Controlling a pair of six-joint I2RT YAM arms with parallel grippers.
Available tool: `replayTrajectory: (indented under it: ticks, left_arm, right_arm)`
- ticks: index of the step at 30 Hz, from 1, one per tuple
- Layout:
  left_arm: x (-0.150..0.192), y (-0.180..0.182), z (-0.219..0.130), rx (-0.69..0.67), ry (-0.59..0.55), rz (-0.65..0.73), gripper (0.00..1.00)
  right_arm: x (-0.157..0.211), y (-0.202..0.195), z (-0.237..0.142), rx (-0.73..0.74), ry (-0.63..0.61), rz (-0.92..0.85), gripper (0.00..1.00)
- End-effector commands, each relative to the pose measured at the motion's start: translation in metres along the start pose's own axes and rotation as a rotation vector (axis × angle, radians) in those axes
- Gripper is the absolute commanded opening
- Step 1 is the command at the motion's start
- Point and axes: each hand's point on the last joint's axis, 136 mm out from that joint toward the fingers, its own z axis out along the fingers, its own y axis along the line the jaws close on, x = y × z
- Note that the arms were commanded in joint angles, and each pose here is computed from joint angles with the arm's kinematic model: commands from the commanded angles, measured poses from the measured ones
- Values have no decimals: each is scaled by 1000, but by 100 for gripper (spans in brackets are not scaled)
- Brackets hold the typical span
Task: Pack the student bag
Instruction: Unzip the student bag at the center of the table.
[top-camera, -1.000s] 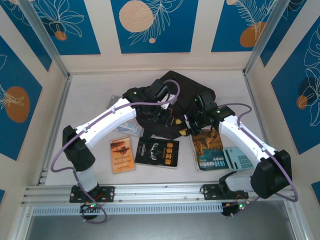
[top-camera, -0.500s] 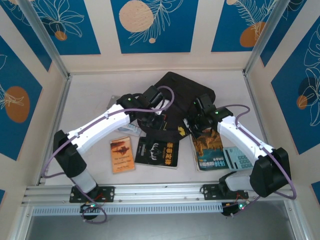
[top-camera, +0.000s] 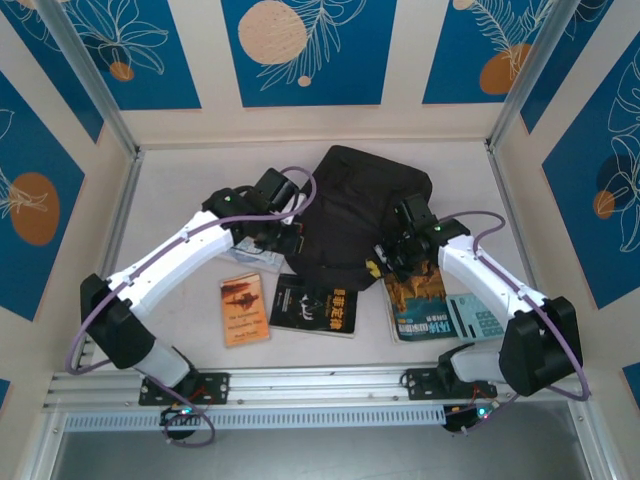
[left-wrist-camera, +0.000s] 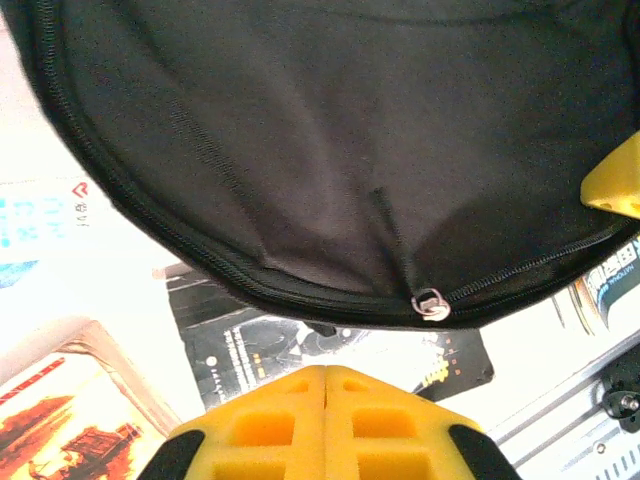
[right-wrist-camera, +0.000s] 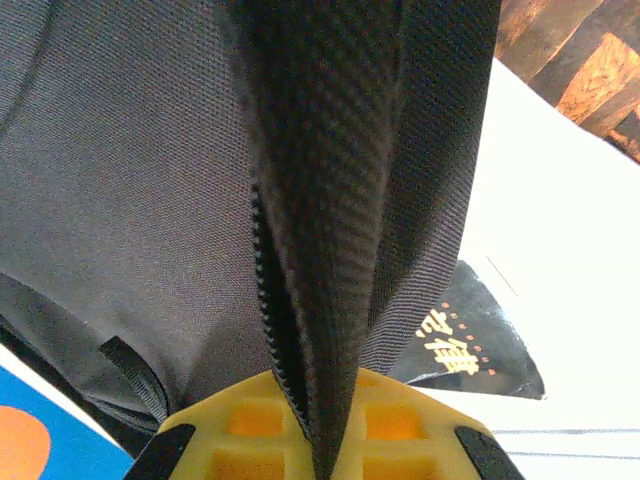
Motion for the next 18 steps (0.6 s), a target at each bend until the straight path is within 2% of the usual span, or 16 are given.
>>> replayTrajectory:
  ticks: [1, 4, 10, 13, 15, 18]
  left_arm:
    - [-1, 7, -8, -31, -25, 19, 0]
    - [2, 4, -7, -11, -18, 23, 0]
    - [7, -29, 2, 157, 49, 33, 2]
    - [3, -32, 12, 113, 91, 37, 36]
    - [2, -33, 23, 89, 129, 37, 45]
    - [2, -37, 38, 67, 167, 29, 51]
  right_arm:
    - [-1, -4, -1, 20, 3, -103, 0]
    - [-2, -6, -1, 42, 9, -150, 0]
    - [11, 2, 4, 12, 52, -204, 0]
    - [16, 0, 8, 31, 41, -257, 0]
    - [19, -2, 10, 38, 39, -270, 0]
    - [19, -8, 13, 54, 25, -276, 0]
